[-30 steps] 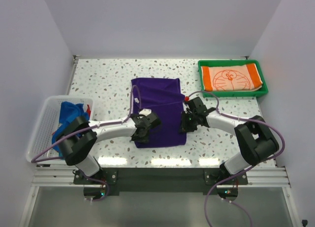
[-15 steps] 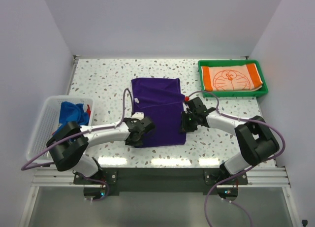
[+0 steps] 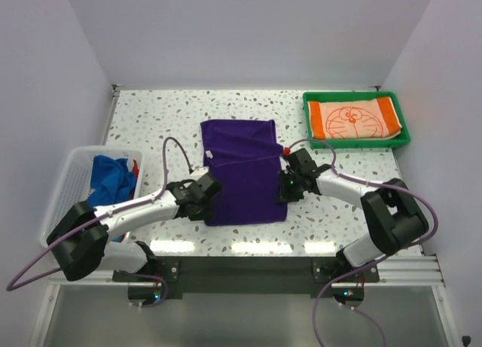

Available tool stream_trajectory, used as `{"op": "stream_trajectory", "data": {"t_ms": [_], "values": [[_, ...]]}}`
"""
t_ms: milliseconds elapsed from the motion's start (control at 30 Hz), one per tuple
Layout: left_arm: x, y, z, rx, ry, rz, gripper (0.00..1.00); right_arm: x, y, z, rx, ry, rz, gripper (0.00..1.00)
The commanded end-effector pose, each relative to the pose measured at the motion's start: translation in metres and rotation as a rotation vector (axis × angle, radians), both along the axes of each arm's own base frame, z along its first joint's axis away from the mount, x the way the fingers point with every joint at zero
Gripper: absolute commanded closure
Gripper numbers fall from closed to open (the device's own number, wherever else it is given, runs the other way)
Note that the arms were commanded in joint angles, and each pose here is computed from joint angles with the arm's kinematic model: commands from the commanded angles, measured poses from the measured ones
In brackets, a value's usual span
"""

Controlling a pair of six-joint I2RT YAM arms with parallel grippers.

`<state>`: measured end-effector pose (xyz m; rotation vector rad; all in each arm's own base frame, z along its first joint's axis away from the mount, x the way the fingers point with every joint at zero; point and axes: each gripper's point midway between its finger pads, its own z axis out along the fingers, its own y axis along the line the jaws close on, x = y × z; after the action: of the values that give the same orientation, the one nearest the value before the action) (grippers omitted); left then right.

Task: Fold and stack the towels
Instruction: Fold the towel

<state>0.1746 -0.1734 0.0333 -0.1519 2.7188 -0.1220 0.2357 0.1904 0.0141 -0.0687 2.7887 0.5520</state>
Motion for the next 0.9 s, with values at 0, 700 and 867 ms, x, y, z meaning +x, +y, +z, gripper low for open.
{"op": "stream_trajectory", "data": {"t_ms": [0,700,867], "values": [[0.007,-0.022,0.002,-0.113,-0.015,0.006,0.67,-0.006,-0.017,-0.002,-0.085,0.013,0.011,0.80],[-0.007,0.001,-0.018,-0.333,-0.006,0.110,1.00,-0.017,-0.029,-0.009,-0.135,0.035,0.020,0.79],[-0.006,-0.014,-0.006,-0.510,-0.066,0.068,1.00,-0.016,-0.030,-0.008,-0.139,0.031,0.019,0.79]]}}
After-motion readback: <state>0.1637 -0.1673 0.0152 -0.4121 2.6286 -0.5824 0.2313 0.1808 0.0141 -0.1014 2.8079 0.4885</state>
